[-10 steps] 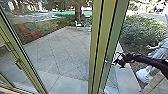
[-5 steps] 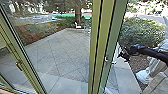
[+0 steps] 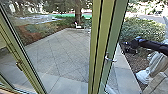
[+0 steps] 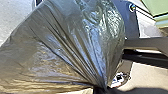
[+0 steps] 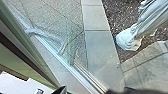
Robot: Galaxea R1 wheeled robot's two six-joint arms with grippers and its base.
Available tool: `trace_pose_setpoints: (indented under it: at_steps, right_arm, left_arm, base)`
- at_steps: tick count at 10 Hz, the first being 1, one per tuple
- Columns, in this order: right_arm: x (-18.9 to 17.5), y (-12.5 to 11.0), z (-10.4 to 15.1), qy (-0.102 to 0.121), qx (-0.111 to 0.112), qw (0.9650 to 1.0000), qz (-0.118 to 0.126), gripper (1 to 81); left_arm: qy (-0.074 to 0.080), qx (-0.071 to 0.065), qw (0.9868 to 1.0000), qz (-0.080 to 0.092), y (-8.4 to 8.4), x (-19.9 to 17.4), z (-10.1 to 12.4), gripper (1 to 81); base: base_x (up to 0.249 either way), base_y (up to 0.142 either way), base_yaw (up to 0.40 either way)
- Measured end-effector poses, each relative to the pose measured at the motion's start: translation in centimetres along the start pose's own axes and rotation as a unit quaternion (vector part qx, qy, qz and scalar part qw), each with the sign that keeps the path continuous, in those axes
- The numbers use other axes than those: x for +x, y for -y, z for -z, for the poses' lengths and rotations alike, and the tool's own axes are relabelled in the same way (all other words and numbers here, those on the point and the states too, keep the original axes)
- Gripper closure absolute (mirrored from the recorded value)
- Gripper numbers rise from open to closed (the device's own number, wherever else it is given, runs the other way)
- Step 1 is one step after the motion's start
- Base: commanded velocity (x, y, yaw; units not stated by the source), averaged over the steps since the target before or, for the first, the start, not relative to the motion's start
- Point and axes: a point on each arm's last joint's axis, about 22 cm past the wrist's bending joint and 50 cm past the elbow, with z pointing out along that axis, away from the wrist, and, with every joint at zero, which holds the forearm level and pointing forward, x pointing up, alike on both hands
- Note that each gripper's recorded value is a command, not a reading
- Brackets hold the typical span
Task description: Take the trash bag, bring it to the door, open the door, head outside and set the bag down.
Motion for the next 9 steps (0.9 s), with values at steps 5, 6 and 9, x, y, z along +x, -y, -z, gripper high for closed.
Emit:
trace_pose_setpoints:
  at_steps: [5, 6, 9]
  right_arm:
    - [8.5, -2.0, 7.6, -0.142, -0.048, 0.9815, 0.12, 1.0]
    - [10.4, -2.0, 9.0, -0.188, -0.049, 0.9707, 0.141, 1.0]
    - [12.4, -3.3, 9.3, -0.244, -0.065, 0.9535, 0.165, 1.0]
  left_arm:
    - [-0.001, -0.002, 1.0, 0.002, -0.3, 0.1, -0.1, 81.1]
    - [-0.001, 0.001, 1.0, 0.006, 0.1, 0.1, 0.0, 81.1]
    - [-0.002, -0.001, 0.9998, 0.019, -0.2, 0.1, -0.1, 81.1]
  base:
    - [0.0, 0.0, 0.0]
    - [0.0, 0.0, 0.0]
    - [0.0, 0.0, 0.0]
